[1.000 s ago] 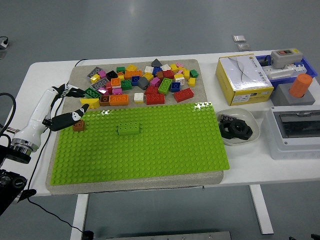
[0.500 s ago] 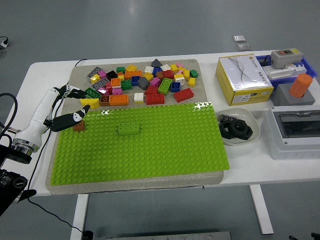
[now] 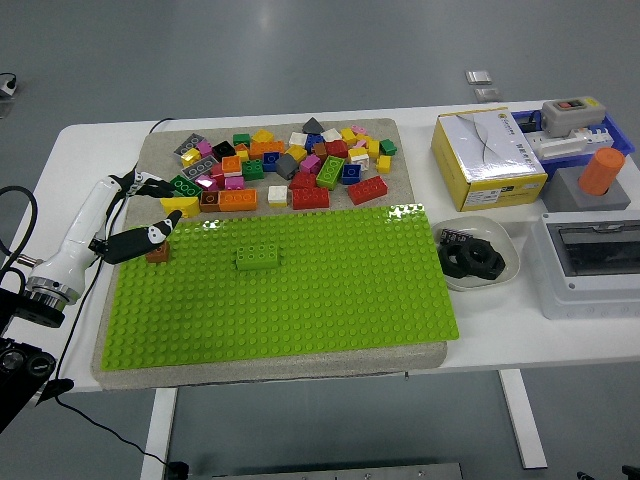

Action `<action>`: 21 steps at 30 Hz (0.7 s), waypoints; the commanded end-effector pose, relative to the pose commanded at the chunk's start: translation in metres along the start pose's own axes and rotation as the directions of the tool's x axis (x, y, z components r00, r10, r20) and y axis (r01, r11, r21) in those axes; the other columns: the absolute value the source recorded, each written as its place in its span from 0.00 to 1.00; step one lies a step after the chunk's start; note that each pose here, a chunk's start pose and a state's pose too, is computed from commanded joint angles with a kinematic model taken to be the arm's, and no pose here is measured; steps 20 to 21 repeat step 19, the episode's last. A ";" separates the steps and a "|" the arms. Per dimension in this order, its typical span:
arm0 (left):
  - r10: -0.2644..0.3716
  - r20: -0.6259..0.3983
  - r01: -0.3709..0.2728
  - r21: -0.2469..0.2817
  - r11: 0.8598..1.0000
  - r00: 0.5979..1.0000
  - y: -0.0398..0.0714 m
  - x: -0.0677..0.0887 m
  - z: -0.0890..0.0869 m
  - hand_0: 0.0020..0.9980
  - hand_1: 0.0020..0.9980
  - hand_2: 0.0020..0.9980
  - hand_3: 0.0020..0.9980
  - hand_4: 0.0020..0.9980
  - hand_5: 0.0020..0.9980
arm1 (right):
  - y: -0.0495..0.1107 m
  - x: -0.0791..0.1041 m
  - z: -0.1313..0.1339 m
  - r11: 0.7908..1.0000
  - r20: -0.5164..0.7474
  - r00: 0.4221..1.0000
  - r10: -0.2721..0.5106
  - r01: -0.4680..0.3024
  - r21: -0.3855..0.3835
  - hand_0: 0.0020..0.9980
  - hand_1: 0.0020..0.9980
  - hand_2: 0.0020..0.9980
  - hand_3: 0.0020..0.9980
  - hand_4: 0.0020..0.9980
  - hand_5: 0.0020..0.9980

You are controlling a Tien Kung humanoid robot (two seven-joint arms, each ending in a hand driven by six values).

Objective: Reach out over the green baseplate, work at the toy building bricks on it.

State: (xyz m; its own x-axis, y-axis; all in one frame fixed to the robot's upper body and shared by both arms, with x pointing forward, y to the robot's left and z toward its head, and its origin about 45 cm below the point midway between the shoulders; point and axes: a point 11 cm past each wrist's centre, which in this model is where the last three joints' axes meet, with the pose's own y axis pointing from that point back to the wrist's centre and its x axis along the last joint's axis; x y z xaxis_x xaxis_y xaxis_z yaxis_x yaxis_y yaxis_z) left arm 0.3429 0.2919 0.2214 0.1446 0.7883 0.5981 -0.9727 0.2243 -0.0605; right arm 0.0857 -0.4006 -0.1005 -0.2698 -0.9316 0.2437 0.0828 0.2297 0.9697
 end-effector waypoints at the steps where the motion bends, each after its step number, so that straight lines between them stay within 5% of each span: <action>1: 0.000 0.001 0.000 0.001 1.000 1.000 0.000 0.000 0.000 0.78 0.66 0.59 0.59 0.71 0.14 | 0.000 0.000 0.000 1.000 0.000 1.000 0.000 0.000 0.000 0.69 0.68 0.76 0.84 0.94 1.00; 4: 0.003 0.005 -0.003 0.003 1.000 1.000 0.000 0.000 0.000 0.78 0.66 0.59 0.59 0.71 0.14 | 0.000 0.000 0.001 1.000 0.002 1.000 -0.001 0.001 -0.001 0.69 0.68 0.76 0.84 0.94 1.00; 5: 0.003 0.005 -0.003 0.003 1.000 1.000 0.000 0.000 0.000 0.78 0.66 0.59 0.59 0.72 0.02 | 0.000 0.000 0.001 1.000 0.002 1.000 -0.001 0.001 -0.001 0.69 0.68 0.76 0.83 0.94 1.00; 21: -0.007 0.021 0.007 -0.012 1.000 1.000 -0.002 -0.003 0.004 0.78 0.67 0.59 0.60 0.74 0.00 | -0.001 -0.001 0.003 1.000 0.022 1.000 -0.003 0.003 0.004 0.70 0.68 0.75 0.83 0.94 1.00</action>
